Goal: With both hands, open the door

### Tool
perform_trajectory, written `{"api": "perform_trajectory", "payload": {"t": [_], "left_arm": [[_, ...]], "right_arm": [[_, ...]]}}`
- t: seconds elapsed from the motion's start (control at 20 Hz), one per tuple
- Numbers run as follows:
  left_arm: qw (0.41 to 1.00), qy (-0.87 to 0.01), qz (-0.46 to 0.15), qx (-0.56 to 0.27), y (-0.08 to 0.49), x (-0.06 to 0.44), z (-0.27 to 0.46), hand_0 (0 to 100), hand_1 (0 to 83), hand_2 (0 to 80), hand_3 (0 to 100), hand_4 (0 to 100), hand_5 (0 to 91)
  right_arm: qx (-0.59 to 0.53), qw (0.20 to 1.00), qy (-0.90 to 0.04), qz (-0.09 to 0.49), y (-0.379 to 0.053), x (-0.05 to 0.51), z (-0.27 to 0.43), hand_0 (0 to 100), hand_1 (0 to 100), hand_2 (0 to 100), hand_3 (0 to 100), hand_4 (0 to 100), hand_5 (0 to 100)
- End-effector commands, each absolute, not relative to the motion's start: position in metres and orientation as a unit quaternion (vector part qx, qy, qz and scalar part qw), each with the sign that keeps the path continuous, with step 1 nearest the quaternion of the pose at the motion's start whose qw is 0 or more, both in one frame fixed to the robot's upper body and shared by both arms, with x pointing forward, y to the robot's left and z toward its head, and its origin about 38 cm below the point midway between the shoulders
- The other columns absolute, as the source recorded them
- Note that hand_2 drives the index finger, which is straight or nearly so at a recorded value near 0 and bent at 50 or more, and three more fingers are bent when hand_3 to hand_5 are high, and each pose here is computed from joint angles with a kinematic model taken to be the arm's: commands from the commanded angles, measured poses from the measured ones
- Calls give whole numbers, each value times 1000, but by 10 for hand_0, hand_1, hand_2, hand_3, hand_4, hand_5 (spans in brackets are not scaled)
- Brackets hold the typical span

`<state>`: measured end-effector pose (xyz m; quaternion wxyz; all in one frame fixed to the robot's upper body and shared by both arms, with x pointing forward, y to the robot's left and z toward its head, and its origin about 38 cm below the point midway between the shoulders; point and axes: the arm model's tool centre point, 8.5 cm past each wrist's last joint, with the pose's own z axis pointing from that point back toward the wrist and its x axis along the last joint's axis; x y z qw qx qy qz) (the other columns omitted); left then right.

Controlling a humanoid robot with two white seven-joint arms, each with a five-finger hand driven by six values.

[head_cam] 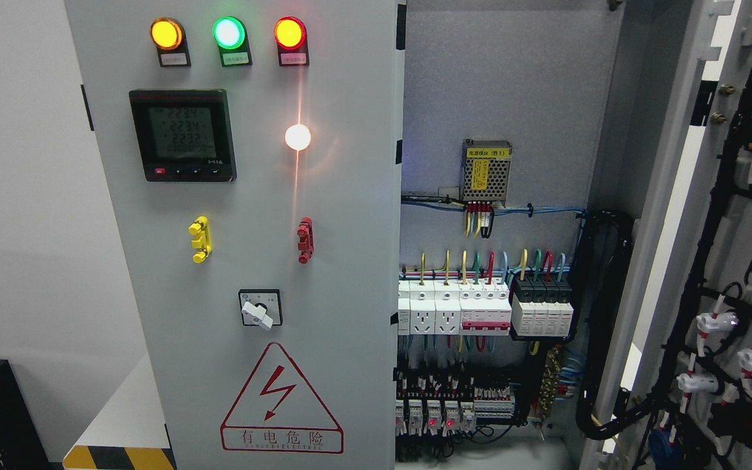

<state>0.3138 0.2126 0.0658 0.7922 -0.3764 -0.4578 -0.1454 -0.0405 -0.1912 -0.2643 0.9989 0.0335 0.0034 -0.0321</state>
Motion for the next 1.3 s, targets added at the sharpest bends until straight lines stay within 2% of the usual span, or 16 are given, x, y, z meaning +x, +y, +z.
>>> {"api": "perform_trajectory", "payload": {"t": [0.0, 0.6, 1.0, 1.25], "left_arm": [[876, -397, -84, -260, 294, 273, -34, 0, 0, 0, 0, 0, 0], [945, -289, 46, -149, 337, 169, -174, 0, 0, 0, 0, 0, 0], [965, -222, 71, -123, 314, 94, -230, 0, 0, 0, 0, 0, 0], [979, -175, 25, -100, 296, 53, -247, 0, 0, 0, 0, 0, 0]], "right_arm": [[34, 999, 3, -30, -191, -40, -264, 0, 0, 0, 0, 0, 0], [34, 999, 3, -30, -191, -40, -264, 0, 0, 0, 0, 0, 0], [34, 999, 3, -30, -191, -40, -264, 0, 0, 0, 0, 0, 0], [34, 999, 3, -30, -191, -40, -264, 0, 0, 0, 0, 0, 0]]}}
